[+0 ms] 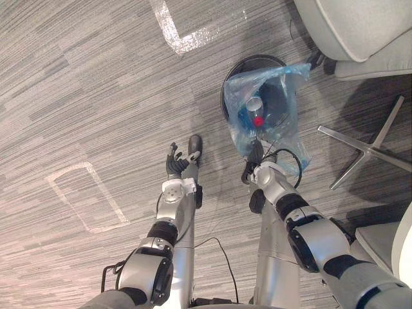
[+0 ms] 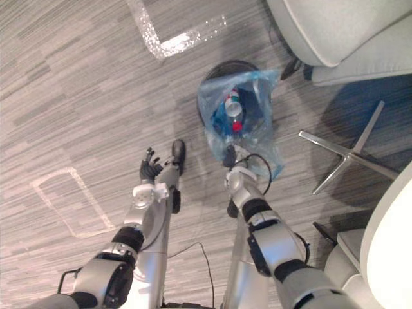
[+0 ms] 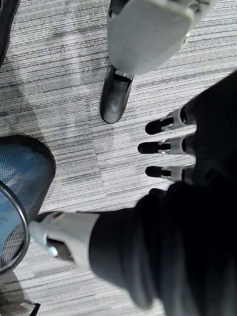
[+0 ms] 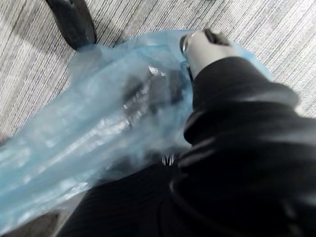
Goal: Gather rubbish on tea table into small bin, then transfer packed bag to large trash can.
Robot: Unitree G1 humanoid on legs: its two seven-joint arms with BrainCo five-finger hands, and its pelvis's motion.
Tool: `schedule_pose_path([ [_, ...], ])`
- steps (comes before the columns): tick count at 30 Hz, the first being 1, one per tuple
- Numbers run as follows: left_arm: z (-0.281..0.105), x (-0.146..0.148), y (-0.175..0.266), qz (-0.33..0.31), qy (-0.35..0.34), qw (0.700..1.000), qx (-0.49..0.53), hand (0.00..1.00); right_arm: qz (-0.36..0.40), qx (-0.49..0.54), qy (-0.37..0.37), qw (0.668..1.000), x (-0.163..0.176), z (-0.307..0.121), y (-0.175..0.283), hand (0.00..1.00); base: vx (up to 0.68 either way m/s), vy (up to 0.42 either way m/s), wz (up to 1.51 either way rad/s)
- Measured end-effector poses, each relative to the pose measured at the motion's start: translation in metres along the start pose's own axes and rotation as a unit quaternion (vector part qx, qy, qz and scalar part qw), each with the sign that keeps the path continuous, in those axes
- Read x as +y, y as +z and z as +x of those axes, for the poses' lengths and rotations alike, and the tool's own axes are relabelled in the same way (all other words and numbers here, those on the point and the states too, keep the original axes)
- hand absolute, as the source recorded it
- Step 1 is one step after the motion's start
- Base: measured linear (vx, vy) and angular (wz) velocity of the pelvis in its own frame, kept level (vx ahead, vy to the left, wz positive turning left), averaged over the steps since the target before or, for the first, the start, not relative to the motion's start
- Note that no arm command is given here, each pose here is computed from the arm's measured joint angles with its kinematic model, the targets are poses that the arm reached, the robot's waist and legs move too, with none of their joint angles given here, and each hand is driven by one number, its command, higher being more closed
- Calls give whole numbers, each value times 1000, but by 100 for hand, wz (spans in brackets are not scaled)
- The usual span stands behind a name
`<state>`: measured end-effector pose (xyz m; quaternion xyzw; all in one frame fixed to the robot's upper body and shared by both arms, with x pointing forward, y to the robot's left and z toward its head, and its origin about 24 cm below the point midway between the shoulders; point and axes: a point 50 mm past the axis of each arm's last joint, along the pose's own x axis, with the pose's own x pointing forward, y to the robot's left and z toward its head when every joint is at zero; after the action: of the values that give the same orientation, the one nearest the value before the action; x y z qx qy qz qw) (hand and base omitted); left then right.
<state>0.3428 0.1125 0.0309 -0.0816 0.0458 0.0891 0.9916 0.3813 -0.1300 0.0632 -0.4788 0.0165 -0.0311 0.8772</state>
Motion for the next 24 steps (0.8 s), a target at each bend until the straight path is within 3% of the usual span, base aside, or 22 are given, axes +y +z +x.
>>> schedule_pose_path([
  [10, -4, 2, -3, 2, -2, 1000, 3, 0, 49, -82, -23, 995, 2, -14, 28, 100, -6, -5, -12],
  [18, -20, 22, -37, 12, 19, 998, 61, 0, 121, -117, -42, 985, 1, -35, 37, 100, 56, -2, -6],
  [24, -42, 43, -72, 44, 30, 991, 123, 0, 165, -148, -16, 975, 16, -60, 48, 100, 88, -33, -6],
])
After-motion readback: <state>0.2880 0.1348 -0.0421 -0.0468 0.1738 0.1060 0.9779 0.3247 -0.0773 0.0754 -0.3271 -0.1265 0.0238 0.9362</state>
